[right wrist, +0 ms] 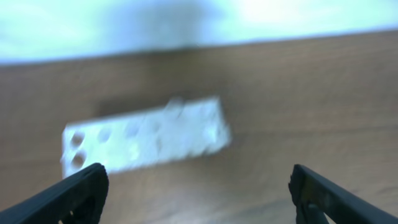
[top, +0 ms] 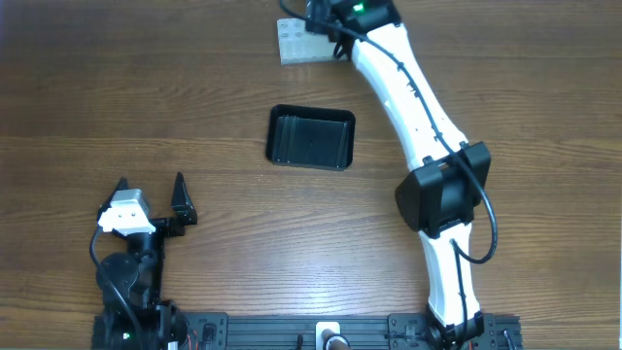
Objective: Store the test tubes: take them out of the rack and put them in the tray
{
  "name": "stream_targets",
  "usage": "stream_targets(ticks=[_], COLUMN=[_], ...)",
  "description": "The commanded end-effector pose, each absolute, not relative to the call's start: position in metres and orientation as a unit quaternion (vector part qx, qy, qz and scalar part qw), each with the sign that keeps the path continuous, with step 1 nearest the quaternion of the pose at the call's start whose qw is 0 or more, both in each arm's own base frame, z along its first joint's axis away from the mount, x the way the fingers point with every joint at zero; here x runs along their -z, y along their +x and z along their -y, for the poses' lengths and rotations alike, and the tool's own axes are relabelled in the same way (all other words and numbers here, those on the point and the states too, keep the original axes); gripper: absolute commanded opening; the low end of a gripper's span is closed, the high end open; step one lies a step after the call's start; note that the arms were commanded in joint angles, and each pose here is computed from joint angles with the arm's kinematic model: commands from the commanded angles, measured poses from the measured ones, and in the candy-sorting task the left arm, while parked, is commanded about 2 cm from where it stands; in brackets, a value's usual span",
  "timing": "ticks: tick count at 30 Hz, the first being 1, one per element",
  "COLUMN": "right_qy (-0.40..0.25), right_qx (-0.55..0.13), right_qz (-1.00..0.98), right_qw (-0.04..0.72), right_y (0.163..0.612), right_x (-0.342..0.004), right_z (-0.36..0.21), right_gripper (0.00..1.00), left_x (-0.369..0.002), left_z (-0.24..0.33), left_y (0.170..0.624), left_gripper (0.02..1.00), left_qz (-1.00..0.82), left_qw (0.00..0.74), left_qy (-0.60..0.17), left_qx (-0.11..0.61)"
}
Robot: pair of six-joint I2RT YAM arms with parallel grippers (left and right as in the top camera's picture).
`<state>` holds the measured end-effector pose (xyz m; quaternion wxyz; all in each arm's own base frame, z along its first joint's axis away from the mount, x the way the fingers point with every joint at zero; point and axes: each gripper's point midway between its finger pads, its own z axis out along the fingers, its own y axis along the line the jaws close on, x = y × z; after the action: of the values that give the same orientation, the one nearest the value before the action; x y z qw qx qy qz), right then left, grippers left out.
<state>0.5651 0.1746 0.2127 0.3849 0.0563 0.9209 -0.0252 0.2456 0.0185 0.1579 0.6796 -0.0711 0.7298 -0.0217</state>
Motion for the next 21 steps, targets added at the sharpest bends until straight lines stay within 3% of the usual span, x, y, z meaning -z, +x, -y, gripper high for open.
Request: stream_targets(ticks=[1,11,21], right_qy=[0.051,-0.027,-0.031], right_qx=[0.057,0.075,0.075], right_qz=[-0.908,-0.894,-0.891], right_qw=[0.412,0.441,0.446], right_y=[0.590,0.629,0.642], right_x=[-0.207,-0.162,-0.133], right_z=[-0.158,-0.181,-0.188], right_gripper=[0.956,0.991,0.978], left_x=[-0.156,-0.156,-0.156], left_z=[-0.020,-0.020,-0.020], left_y=[0.245,0.245,0.245], left_gripper=[0.996,0.998,0.998], left_qz=[-0.731,-0.731,-0.731], left_qw=[0.679,0.679,0.679], left_qy=[-0.068,-0.068,-0.068], left_qx=[0.014,0.014,0.014])
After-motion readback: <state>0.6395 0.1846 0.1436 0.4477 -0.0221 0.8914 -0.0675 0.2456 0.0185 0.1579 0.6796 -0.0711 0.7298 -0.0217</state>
